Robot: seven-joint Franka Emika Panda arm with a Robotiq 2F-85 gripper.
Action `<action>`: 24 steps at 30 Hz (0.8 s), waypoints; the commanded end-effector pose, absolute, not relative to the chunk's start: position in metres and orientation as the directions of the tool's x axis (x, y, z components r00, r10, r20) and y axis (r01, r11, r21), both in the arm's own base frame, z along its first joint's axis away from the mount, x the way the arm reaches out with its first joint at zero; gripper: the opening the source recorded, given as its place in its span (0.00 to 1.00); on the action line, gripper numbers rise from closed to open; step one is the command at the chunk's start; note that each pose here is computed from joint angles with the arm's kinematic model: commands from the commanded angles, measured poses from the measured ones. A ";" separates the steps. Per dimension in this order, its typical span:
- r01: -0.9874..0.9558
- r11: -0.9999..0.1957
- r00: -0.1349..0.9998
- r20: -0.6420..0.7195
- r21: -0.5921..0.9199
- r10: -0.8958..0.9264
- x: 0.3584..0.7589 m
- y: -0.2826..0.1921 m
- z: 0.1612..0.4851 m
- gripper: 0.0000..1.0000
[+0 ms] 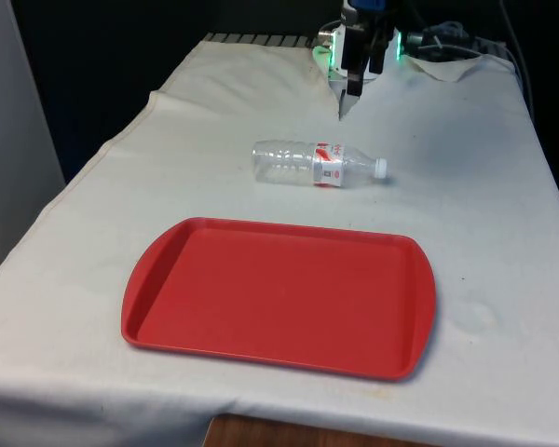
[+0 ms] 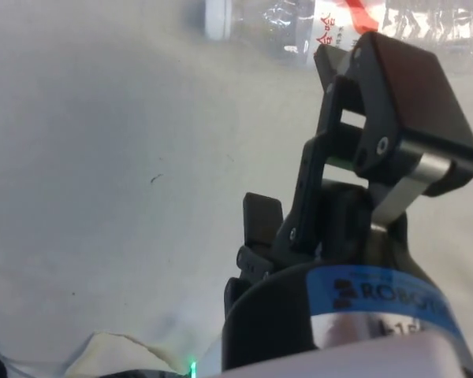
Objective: Place the bottle upright on the tray.
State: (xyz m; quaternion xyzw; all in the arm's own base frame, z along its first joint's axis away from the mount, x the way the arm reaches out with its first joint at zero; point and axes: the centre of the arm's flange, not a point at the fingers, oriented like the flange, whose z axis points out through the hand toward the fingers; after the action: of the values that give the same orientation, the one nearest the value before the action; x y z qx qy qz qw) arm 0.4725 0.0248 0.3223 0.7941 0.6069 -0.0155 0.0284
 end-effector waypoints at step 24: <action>0.990 -0.135 0.140 -0.166 0.041 0.976 0.474 0.024 0.311 1.00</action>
State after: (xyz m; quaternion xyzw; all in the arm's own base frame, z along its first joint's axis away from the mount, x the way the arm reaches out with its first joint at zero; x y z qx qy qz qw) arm 0.4728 0.0239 0.3111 0.7532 0.6531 -0.0486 0.0609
